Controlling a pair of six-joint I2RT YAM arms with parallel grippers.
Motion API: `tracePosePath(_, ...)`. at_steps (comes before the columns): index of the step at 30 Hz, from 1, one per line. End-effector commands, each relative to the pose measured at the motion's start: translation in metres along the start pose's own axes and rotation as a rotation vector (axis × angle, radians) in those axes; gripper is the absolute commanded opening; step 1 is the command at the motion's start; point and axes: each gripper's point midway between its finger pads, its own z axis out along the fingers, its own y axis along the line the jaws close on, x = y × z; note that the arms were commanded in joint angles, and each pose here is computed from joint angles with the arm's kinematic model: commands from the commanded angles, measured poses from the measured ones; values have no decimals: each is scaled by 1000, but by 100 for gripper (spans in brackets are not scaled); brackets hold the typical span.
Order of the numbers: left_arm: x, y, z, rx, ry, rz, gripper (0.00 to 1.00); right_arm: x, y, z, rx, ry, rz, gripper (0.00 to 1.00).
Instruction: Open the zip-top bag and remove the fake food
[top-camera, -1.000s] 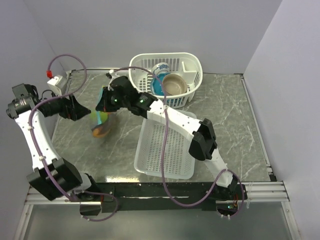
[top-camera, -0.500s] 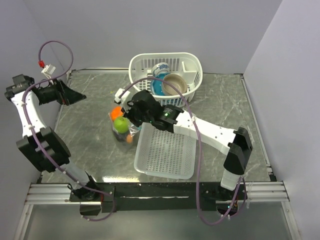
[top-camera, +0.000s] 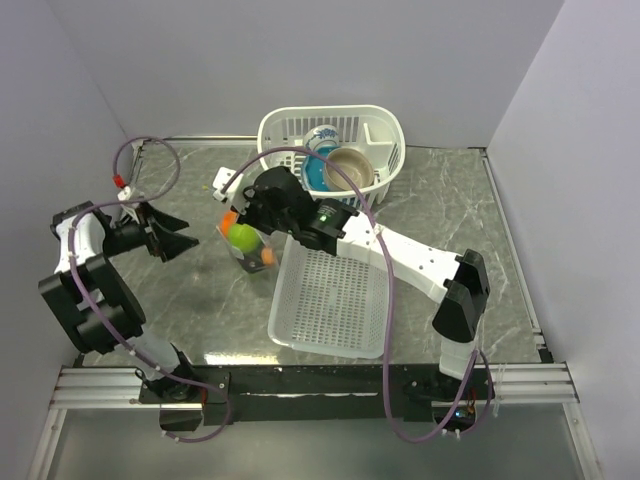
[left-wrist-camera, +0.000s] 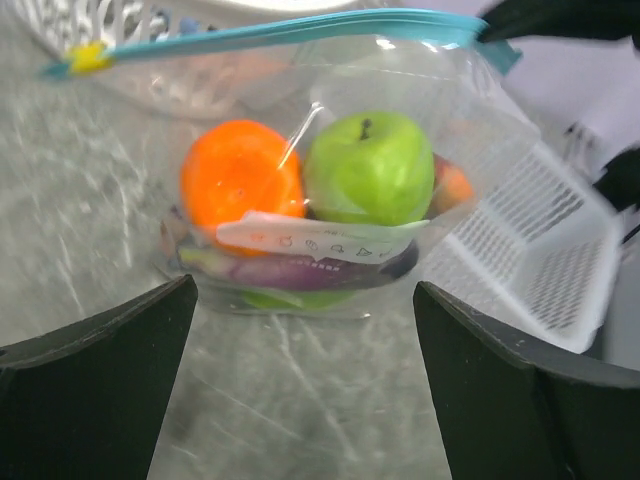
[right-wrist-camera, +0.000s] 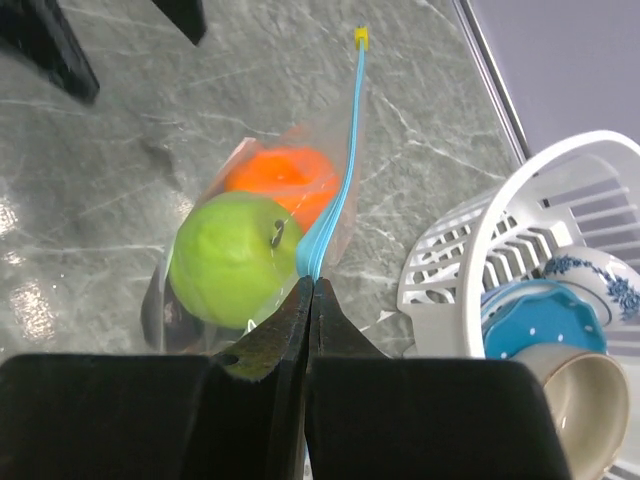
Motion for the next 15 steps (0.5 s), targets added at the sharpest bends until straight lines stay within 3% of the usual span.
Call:
tracePosePath(1,-52,-12,20,79,-233,358,97,-62,-7,-24,-31,-181,0,0)
tracePosePath(11,-53,32,40,126,-222,344,97,-81,13,-50,-149,-251,-2,0)
tracePosePath(15,-60,38,50,160,-214,312,97,-49,24,-39,-164,-181,-12,0)
